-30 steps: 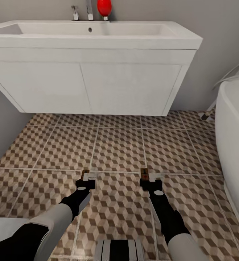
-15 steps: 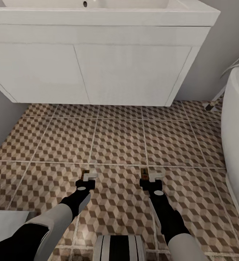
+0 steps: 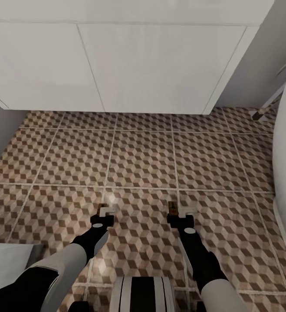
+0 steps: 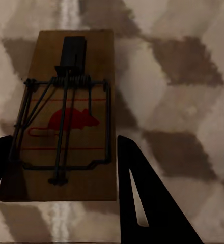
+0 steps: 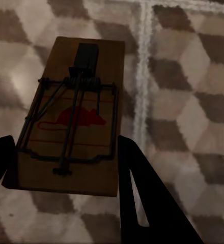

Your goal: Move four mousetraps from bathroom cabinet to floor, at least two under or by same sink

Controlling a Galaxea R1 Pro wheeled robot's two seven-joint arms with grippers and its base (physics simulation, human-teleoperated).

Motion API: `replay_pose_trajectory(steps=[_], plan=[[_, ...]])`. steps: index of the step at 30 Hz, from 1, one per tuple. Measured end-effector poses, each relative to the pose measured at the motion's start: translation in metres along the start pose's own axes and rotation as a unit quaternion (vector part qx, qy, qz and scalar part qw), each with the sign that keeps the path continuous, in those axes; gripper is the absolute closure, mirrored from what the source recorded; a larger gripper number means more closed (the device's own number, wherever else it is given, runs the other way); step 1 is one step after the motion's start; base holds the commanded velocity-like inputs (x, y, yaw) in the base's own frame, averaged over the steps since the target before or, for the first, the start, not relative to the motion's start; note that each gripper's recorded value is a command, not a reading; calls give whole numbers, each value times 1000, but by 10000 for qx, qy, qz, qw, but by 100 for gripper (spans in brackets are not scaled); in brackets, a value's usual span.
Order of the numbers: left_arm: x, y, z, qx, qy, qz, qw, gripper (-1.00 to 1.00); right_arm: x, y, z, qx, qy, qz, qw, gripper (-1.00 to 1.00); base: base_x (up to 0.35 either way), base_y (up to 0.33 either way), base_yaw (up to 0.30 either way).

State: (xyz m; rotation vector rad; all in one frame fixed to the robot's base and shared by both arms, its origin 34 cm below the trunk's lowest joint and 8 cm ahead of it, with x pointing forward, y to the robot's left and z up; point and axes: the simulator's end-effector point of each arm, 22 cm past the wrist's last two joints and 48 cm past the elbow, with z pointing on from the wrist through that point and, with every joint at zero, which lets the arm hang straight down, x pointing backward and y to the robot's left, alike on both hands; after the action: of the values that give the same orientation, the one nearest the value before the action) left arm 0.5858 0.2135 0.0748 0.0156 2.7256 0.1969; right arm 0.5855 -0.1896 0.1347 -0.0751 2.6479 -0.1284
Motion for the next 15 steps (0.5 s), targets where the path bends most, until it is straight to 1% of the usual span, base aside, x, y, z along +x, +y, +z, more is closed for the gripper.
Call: replay_pose_trajectory(steps=[3,10,12,14,15], plan=[[10,-1,5,3,83,11,10000,100,10,1,5,-7,87,-7,10000,100,0,0,0],[13,-1,6,4,105,18,9999,100,13,2,6,-10,106,-10,9999,100,0,0,0],[13,-1,6,1,106,19,9999,100,11,2,6,-11,69,-7,10000,100,0,0,0],[12,-1,6,2,97,20,10000,100,6,3,6,-24,-43,-5,10000,100,0,0,0],[11,-2,6,20,69,19,10000,100,1,6,5,-51,-150,-17,9999,100,0,0,0]])
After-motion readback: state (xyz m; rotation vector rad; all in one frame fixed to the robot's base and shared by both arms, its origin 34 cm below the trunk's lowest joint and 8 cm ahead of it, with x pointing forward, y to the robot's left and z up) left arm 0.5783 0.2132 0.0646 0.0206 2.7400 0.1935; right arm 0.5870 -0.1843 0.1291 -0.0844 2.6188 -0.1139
